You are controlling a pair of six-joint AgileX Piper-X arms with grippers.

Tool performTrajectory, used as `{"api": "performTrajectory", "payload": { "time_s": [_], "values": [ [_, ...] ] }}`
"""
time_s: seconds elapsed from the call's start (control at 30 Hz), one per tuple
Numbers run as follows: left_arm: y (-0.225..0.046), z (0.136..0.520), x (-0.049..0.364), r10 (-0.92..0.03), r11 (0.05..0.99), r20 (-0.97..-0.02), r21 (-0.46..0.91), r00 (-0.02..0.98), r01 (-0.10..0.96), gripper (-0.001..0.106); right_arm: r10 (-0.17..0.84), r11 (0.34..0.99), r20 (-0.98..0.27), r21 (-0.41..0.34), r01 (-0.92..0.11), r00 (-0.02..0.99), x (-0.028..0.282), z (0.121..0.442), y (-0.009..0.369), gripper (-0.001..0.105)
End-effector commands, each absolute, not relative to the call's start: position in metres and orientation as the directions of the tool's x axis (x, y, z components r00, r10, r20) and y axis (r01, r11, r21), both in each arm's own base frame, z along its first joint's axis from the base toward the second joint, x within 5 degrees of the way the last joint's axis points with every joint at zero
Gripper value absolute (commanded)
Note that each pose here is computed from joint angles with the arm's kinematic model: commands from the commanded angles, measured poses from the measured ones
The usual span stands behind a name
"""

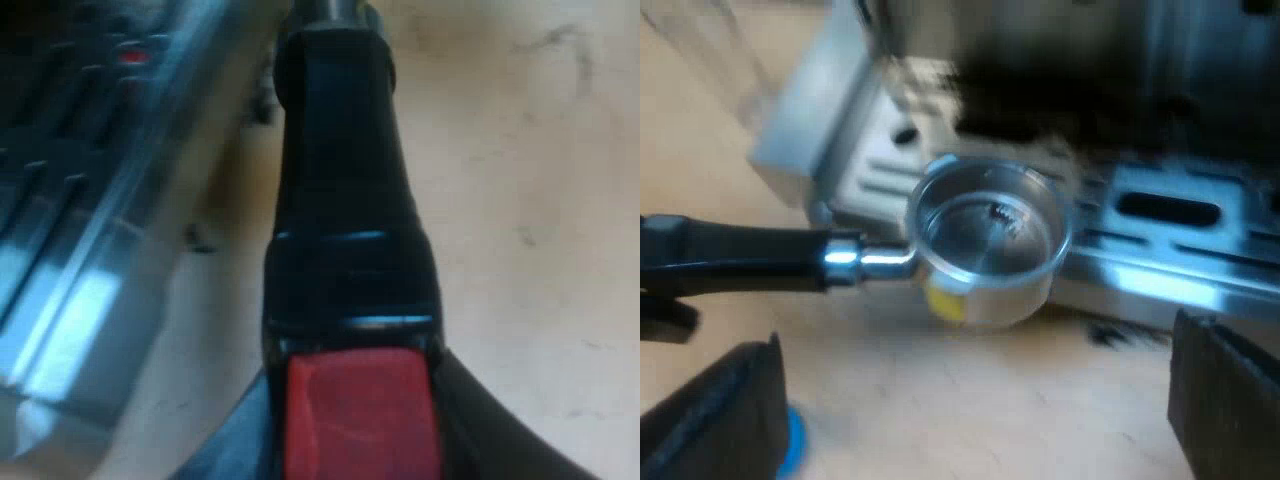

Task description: Put the handle in the coffee machine

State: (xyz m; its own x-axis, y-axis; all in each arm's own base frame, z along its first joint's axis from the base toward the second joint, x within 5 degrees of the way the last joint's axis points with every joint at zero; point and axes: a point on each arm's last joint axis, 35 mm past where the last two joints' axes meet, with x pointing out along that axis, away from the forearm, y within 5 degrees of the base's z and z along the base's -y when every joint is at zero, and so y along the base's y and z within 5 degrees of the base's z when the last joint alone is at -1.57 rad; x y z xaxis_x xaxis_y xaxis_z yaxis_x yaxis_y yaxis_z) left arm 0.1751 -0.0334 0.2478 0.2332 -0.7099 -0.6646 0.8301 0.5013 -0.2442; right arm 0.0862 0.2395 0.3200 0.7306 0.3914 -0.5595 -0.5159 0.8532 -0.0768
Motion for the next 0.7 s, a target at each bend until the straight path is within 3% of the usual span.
{"api": "performTrajectory", "payload": {
  "time_s": [0.03,0.2,0.47,0.57,0.7],
  "values": [
    [-0.030,0.256,0.179,-0.755,0.482,-0.598,-0.228,0.269,0.846,0.000,0.416,0.862,-0.497,-0.051,-0.504,0.762,0.091,0.309,0.251,0.078],
    [-0.027,0.256,0.183,-0.753,0.495,-0.588,-0.212,0.295,0.842,0.000,0.441,0.864,-0.464,-0.014,-0.504,0.768,0.095,0.291,0.266,0.078],
    [-0.026,0.241,0.202,-0.753,0.497,-0.590,-0.220,0.291,0.839,0.000,0.446,0.782,-0.453,-0.224,-0.582,0.772,0.102,0.266,0.293,0.078],
    [-0.025,0.237,0.209,-0.750,0.504,-0.587,-0.212,0.303,0.837,0.000,0.417,0.800,-0.387,-0.274,-0.534,0.822,0.107,0.262,0.302,0.078],
    [-0.017,0.233,0.217,-0.738,0.535,-0.585,-0.204,0.336,0.820,0.000,0.394,0.821,-0.351,-0.282,-0.497,0.850,0.111,0.254,0.312,0.078]
  ]
}}
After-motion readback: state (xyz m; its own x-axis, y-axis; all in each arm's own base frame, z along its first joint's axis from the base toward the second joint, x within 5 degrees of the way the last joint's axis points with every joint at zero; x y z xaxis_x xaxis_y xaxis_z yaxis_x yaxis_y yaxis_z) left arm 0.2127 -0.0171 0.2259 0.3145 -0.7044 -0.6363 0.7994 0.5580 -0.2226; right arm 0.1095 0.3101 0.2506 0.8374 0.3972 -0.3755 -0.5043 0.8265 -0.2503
